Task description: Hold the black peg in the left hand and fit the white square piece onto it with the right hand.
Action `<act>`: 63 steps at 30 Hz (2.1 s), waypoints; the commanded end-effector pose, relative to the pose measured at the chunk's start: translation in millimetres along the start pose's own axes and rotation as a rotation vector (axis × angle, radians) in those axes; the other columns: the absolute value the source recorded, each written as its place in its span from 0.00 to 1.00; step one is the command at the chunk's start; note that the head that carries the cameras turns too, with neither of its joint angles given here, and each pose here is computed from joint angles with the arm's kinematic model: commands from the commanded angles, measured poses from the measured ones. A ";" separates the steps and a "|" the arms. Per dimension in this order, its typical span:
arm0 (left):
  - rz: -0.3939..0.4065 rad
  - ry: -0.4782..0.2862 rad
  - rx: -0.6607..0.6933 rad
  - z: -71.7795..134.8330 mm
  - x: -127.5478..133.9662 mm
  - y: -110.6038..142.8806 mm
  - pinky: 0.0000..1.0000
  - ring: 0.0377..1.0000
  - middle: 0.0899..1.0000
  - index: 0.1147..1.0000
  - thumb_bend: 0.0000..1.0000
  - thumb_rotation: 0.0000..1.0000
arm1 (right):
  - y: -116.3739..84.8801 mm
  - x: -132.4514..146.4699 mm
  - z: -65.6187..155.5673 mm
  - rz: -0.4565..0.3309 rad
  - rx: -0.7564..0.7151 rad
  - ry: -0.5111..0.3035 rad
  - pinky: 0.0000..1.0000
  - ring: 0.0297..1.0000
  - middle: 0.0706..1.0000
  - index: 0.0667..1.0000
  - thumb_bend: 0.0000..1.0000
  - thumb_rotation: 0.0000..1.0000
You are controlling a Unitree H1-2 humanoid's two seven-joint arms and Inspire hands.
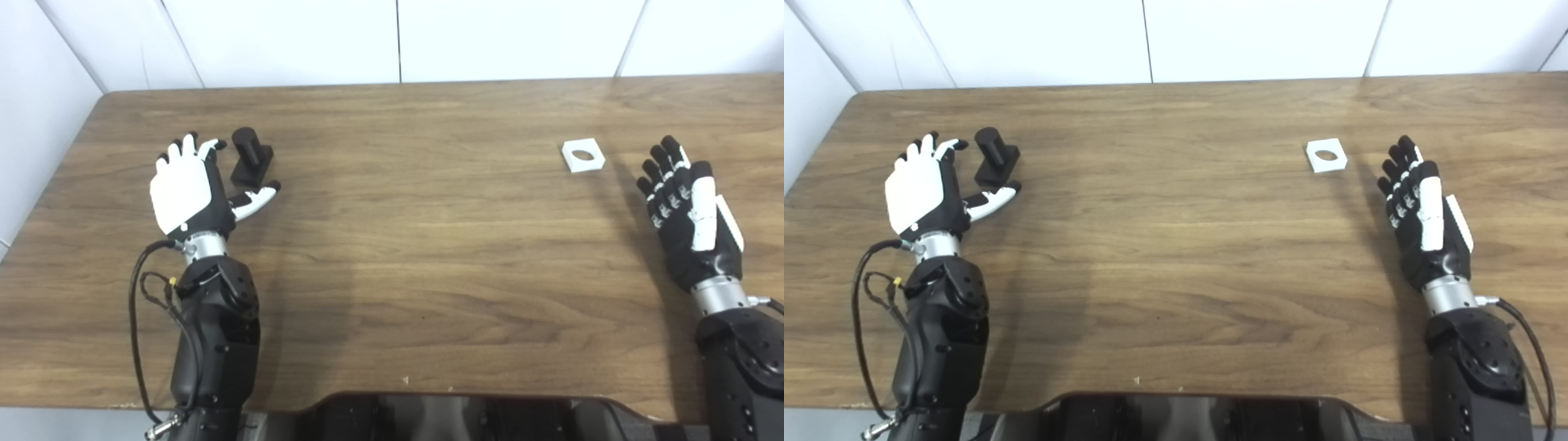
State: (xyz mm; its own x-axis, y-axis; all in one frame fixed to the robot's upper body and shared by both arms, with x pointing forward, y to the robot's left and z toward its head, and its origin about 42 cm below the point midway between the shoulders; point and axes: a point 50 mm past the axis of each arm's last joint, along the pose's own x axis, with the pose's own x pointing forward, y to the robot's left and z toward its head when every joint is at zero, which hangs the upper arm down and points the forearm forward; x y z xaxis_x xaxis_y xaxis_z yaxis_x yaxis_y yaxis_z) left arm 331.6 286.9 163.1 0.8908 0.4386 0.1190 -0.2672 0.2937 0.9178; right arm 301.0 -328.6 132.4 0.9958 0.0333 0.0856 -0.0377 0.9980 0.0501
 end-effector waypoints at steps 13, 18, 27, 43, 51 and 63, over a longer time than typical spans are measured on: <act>0.074 -0.030 0.068 12.5 44.5 17.5 1.00 1.00 0.97 0.78 0.78 0.48 | 0.3 -9.2 -12.1 0.010 0.020 0.016 1.00 1.00 1.00 1.00 0.49 1.00; 0.062 -0.017 0.072 12.4 54.6 16.8 1.00 1.00 0.98 0.79 0.78 0.47 | 0.5 -9.6 -12.2 0.014 0.028 0.016 1.00 1.00 1.00 1.00 0.50 1.00; 0.022 -0.003 0.110 13.4 65.7 14.9 1.00 1.00 0.97 0.80 0.78 0.52 | -2.4 -11.3 -13.0 0.005 0.031 0.020 1.00 1.00 1.00 1.00 0.50 1.00; -0.060 0.036 0.148 18.9 76.0 11.9 1.00 1.00 0.92 0.72 0.76 0.56 | -4.5 -10.8 -13.4 0.005 0.038 0.021 1.00 1.00 1.00 1.00 0.54 1.00; -0.086 0.025 0.168 21.8 76.3 6.5 1.00 0.99 0.91 0.69 0.75 0.54 | -4.1 -11.2 -12.5 -0.001 0.039 0.025 1.00 1.00 1.00 1.00 0.53 1.00; -0.111 0.027 0.180 22.4 76.0 -0.6 1.00 1.00 0.91 0.64 0.76 0.51 | -6.8 -12.0 -12.3 0.005 0.024 0.025 1.00 1.00 1.00 1.00 0.53 1.00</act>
State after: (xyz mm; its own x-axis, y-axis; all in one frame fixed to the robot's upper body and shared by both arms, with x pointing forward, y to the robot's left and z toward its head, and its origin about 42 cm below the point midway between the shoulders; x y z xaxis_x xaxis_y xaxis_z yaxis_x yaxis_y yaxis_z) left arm 392.2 299.7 153.7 0.8960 0.4368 -0.0798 -0.0248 0.2286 0.9732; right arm 299.1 -332.2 132.9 0.9948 0.0451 0.0911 -0.0510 0.9967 0.0629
